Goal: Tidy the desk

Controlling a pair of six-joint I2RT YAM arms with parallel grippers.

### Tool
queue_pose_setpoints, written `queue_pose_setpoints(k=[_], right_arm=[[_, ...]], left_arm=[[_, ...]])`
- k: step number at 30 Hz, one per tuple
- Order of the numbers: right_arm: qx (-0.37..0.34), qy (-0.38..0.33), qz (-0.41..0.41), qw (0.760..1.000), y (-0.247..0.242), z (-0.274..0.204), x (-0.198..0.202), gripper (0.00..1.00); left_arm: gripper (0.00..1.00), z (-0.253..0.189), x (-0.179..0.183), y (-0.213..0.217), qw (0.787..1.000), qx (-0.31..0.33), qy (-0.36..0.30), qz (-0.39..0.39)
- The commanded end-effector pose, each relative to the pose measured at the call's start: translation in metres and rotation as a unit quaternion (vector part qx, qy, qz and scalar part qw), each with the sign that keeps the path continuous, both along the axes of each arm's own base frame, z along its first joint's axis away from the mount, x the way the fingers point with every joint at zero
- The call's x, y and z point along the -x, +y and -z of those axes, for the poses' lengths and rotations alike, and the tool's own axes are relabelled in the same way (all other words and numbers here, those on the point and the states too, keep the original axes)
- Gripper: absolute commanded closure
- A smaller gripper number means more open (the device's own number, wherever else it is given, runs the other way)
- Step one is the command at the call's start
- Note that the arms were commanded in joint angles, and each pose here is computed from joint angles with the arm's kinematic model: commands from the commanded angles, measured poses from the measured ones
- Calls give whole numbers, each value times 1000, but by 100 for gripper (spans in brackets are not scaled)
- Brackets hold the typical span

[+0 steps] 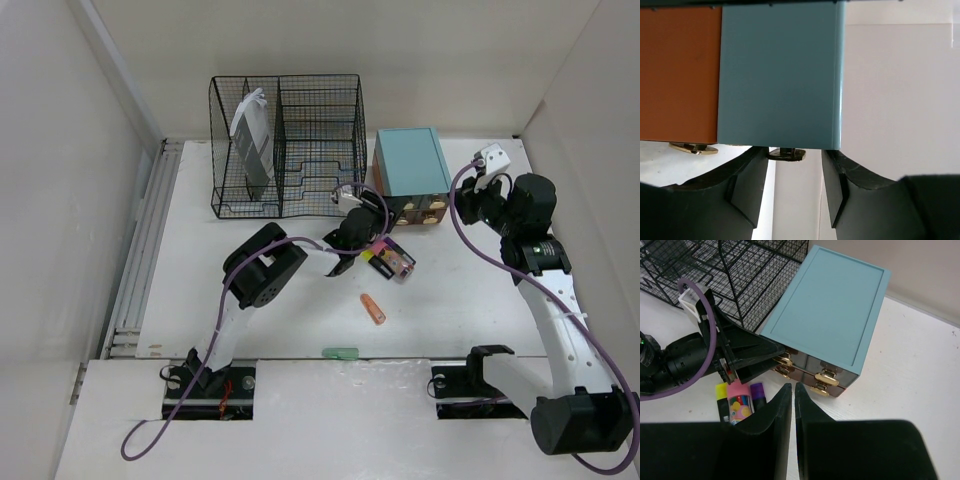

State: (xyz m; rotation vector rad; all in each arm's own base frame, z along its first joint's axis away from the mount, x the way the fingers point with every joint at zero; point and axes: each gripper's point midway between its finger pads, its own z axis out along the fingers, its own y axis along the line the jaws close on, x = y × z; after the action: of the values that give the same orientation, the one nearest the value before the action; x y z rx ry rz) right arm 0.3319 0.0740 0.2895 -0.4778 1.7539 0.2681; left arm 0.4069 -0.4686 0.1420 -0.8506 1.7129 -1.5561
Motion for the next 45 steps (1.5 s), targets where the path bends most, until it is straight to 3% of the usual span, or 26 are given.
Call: queue_pose_setpoints(k=[1, 4, 12, 34, 36, 39, 45], right_arm=[[-7, -33, -9, 999, 3, -17, 0, 88], [-7, -33, -9, 999, 3, -17, 0, 88], [-7, -33, -9, 999, 3, -17, 0, 88], [-4, -31, -15, 999, 4, -13, 1, 88], [-4, -31, -15, 999, 4, -13, 1, 88], [-5, -31, -19, 999, 6, -13, 1, 88], [-1, -33, -20, 999, 5, -13, 1, 88]], left_arm=[[57, -75, -22, 23, 995, 76, -41, -58], [58, -72, -23, 21, 995, 69, -34, -58], [80, -61, -11, 13, 996, 69, -27, -40], [81, -29, 98, -16, 997, 61, -18, 45], [75, -25, 99, -14, 997, 57, -15, 45], [75, -23, 107, -17, 997, 60, -11, 55], [45, -28, 109, -12, 997, 46, -27, 55]])
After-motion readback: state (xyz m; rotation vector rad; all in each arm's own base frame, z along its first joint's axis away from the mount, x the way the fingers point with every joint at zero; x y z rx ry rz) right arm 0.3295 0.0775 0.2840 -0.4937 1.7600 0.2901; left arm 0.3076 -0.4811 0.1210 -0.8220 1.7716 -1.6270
